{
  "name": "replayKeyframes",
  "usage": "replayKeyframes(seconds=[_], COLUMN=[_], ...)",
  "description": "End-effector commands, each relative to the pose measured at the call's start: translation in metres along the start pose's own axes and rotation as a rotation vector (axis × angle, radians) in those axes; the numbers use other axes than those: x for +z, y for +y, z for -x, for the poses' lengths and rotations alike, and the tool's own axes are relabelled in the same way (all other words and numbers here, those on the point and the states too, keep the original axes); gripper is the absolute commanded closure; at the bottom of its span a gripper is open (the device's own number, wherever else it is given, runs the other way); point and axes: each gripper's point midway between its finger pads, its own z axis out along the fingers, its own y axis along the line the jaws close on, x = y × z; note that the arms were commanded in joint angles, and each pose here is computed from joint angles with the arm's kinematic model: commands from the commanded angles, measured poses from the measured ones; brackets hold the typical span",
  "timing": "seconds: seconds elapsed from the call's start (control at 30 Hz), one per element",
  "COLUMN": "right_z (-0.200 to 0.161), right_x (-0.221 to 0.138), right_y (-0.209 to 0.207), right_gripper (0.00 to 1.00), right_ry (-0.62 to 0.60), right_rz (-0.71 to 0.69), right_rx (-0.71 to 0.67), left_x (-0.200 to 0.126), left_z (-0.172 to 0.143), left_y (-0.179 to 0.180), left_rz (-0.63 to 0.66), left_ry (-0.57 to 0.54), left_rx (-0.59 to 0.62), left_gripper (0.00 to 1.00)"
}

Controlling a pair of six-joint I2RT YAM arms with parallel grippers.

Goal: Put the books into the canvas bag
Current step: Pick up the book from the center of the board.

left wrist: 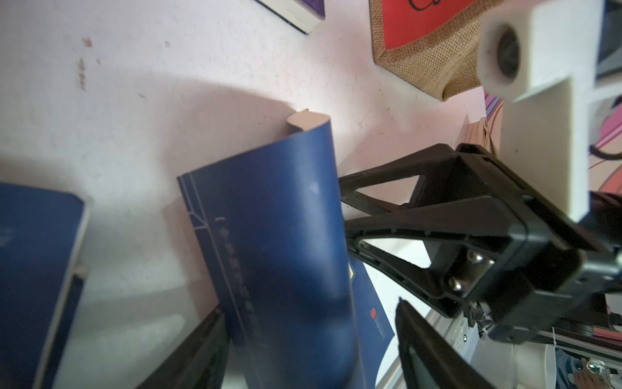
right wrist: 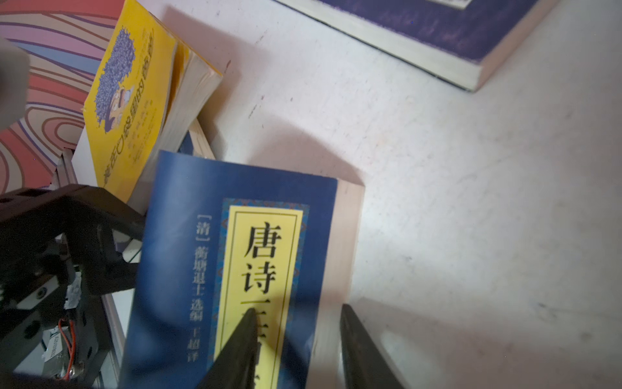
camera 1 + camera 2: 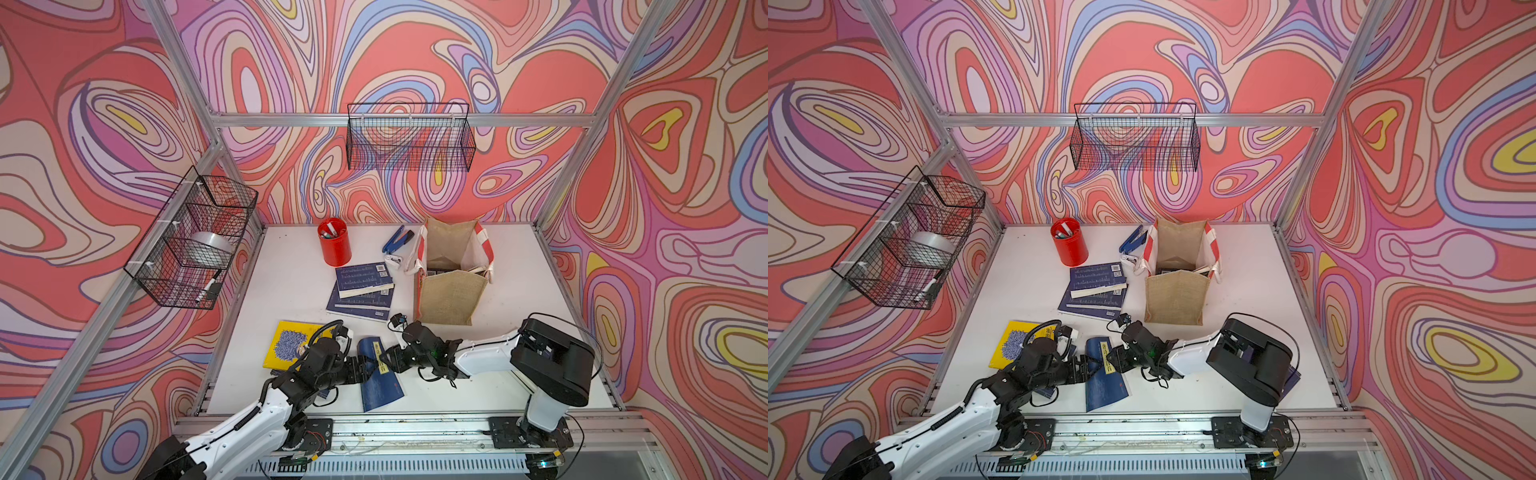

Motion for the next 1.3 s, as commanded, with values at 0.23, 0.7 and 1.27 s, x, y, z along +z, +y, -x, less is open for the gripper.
replayKeyframes(seconds=[0.23, 0.7, 1.27], right_z=[-0.086, -0.087, -0.085], right_x=[0.011, 0.013, 0.013], right_y=[-0.041, -0.033, -0.030], right_gripper=[0.60, 0.60, 0.60], right_ry=[0.291, 0.297, 0.302], right_rz=[-0.112, -0.049, -0.021], right_rx=[0.020, -0.015, -0.023], left_x=[-0.010, -0.010, -0.004], left_z=[0.020, 0.046, 0.053], left_y=[-0.078, -0.059, -0.044], left_rz=[-0.348, -0.293, -0.197], left_ry=[-0.052, -0.180, -0.188], left_rx=[0.096, 0.023, 0.027], left_gripper=[0.12, 0.08, 0.79])
